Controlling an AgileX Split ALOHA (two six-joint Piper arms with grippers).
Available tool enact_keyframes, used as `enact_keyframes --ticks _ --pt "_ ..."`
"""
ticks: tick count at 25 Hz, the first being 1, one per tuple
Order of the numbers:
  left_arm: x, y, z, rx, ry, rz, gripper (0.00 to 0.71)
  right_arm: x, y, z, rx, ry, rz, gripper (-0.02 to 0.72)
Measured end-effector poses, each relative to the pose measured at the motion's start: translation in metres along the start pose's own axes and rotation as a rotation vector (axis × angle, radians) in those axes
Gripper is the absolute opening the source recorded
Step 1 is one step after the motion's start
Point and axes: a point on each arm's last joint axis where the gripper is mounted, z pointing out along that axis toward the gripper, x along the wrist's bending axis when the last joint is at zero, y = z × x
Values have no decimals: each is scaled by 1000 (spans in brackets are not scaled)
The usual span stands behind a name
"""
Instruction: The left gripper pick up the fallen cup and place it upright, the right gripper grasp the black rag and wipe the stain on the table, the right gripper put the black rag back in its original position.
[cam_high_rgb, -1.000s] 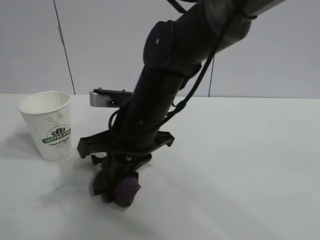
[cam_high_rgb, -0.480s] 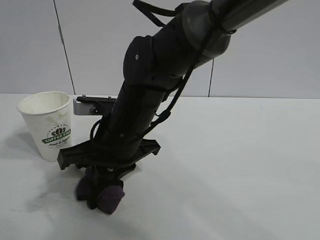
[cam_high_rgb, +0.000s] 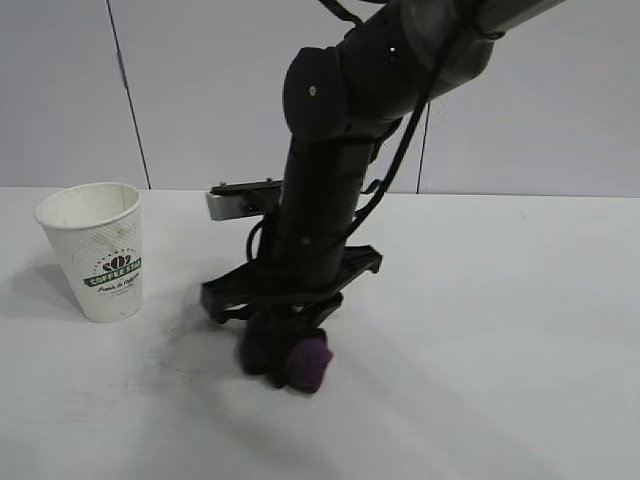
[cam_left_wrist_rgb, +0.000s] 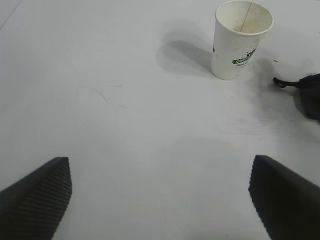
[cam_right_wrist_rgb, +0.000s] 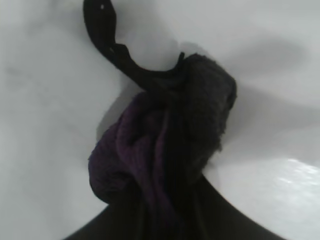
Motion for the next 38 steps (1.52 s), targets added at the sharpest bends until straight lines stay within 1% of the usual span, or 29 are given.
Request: enact_keyframes --ticks 2,4,6,8,9,13,15,20,21,23,25,26,27,29,31,33,34,36,38 --pt "0 0 0 0 0 0 694 -26 -5 -2 38 -69 46 104" --pt "0 0 0 0 0 0 694 -54 -10 -4 66 -114 106 104" --pt "0 0 0 0 0 0 694 -75 -17 -6 98 -114 178 104" --pt "0 0 0 0 0 0 694 -88 -21 -7 112 -78 241 104" --pt "0 0 0 0 0 0 694 -90 -21 -7 109 -52 254 104" --pt "0 0 0 0 0 0 694 -86 -20 -7 96 30 270 104" --pt "0 0 0 0 0 0 694 -82 -18 -7 85 72 297 104" --pt "0 0 0 0 0 0 694 -78 -17 -6 74 130 290 112" --pt "0 0 0 0 0 0 694 -76 -17 -5 75 143 282 134" --pt "0 0 0 0 0 0 694 -75 -16 -4 75 165 276 216" --pt "0 0 0 0 0 0 694 -74 -17 -4 81 173 273 337" --pt "0 0 0 0 0 0 694 -73 -17 -5 84 177 271 411" --pt "0 0 0 0 0 0 694 -73 -18 -6 88 181 272 464" --pt "0 0 0 0 0 0 694 -73 -17 -9 92 184 270 517" --pt "0 0 0 0 0 0 694 -74 -13 -17 83 184 264 535" --pt "0 0 0 0 0 0 694 -80 -5 -37 40 172 257 539" --pt "0 0 0 0 0 0 694 -83 -2 -51 11 152 249 539" --pt "0 0 0 0 0 0 694 -96 2 -79 -44 67 239 539" --pt "0 0 0 0 0 0 694 -110 2 -104 -76 -41 244 539"
